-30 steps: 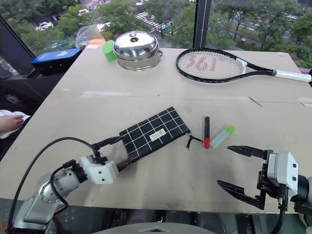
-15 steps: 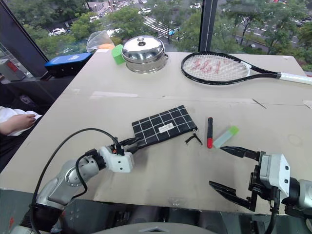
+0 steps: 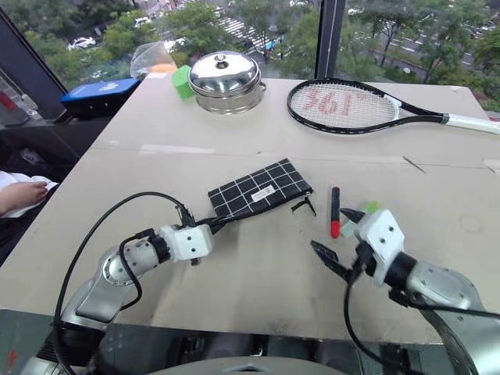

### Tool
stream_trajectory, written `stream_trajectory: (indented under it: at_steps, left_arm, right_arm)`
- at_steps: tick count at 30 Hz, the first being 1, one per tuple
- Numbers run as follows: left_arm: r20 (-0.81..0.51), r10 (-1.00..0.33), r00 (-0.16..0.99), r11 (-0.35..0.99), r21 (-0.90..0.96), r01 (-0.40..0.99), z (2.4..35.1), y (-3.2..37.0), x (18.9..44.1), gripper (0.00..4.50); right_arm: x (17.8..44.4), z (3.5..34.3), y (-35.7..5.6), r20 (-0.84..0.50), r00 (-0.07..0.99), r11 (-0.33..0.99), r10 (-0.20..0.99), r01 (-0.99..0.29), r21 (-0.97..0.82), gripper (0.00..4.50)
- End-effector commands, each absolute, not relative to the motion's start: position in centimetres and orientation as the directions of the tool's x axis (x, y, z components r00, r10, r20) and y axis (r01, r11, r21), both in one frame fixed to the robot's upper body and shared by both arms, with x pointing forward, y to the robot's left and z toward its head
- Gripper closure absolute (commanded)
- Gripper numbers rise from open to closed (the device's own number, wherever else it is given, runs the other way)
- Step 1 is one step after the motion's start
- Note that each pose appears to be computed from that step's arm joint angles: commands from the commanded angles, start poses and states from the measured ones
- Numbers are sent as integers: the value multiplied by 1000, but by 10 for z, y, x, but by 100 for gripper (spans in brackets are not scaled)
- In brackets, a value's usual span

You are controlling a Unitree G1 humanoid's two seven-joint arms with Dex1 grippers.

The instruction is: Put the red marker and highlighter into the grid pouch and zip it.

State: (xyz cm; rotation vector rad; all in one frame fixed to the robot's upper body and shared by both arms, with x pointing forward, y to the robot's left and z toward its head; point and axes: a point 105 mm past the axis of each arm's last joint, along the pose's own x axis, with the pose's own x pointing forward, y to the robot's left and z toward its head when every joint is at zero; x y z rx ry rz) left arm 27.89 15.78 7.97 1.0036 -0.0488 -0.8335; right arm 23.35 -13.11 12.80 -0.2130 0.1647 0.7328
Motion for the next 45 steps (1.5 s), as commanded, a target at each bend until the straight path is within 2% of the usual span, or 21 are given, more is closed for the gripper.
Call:
stream_trajectory:
  at_steps: [1,6,12,13,16,21,27,31,45]
  left_arm:
    - [-303,-666,681,251,769,587,93,151,276,445]
    - [-303,-669,678,254,765,592,94,150,275,445]
    - [-296,-673,678,264,760,594,95,147,273,445]
    - [-295,-673,678,265,760,594,95,146,273,445]
    - [-293,-674,678,272,755,596,96,145,271,450]
    - [-281,-666,691,309,739,598,101,146,270,450]
    - [-244,-661,709,415,668,618,111,142,271,450]
    - [-237,-667,707,438,643,628,115,140,270,450]
    - [-224,-671,707,465,615,637,118,137,267,450]
  right_arm:
    - [261,115,-132,-293,793,819,534,-572,-56,0]
    - [293,105,-120,-357,790,863,499,-492,116,0]
    - [307,98,-102,-392,752,847,531,-490,207,0]
    - [310,97,-99,-397,750,847,530,-489,208,0]
    - [319,97,-97,-398,766,862,504,-476,175,74]
    - [325,108,-104,-380,803,877,459,-477,51,74]
    - [318,127,-110,-364,815,856,451,-511,-83,74]
    - [318,138,-101,-340,807,841,483,-535,-75,74]
    - [331,134,-94,-328,807,862,491,-505,49,74]
